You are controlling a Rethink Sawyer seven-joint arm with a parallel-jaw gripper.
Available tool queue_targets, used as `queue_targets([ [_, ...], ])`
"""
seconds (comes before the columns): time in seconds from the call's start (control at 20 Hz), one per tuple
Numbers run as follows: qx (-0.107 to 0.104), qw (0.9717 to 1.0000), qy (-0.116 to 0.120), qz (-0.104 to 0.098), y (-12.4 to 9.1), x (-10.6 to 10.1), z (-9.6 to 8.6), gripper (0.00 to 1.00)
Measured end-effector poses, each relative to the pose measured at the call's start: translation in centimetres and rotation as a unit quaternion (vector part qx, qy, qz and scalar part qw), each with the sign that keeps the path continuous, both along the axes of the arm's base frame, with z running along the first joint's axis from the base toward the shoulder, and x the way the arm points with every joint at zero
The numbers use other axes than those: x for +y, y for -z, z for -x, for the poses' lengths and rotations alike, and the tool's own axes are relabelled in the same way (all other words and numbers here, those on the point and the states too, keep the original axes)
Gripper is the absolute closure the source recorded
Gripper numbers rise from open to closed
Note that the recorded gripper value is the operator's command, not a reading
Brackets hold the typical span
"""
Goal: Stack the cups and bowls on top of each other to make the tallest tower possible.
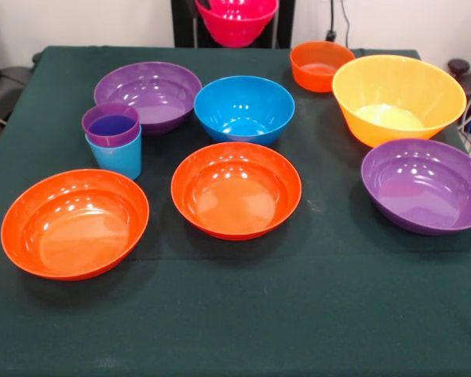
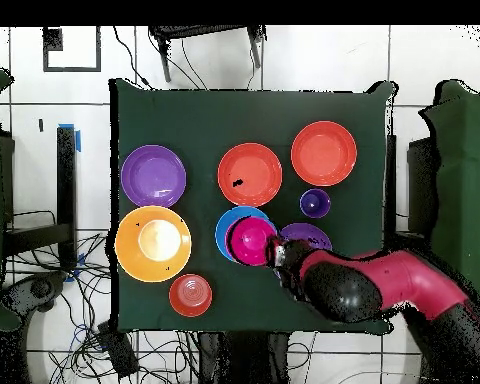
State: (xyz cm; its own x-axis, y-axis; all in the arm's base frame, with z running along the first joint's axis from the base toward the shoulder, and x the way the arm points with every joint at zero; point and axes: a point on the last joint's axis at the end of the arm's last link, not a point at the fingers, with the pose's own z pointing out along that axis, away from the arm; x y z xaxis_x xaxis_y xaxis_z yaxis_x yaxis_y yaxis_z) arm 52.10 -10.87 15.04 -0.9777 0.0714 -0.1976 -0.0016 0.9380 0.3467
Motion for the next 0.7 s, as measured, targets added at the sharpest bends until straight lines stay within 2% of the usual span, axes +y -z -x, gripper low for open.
queue_targets([
  [0.15,-0.011,0.9998,-0.014,-0.005,0.0,-0.9,-3.7,1.00],
  [0.2,-0.013,0.9998,-0.017,-0.006,0.0,-1.0,-4.4,1.00],
  [0.3,-0.027,0.9991,-0.031,-0.009,0.0,-1.4,-7.7,1.00],
  [0.45,-0.034,0.9986,-0.038,-0.011,-0.1,-1.6,-9.2,1.00],
  [0.6,-0.046,0.9974,-0.053,-0.014,-0.2,-2.0,-11.9,1.00],
  [0.7,-0.047,0.9970,-0.060,-0.013,-0.3,-2.3,-12.8,1.00],
])
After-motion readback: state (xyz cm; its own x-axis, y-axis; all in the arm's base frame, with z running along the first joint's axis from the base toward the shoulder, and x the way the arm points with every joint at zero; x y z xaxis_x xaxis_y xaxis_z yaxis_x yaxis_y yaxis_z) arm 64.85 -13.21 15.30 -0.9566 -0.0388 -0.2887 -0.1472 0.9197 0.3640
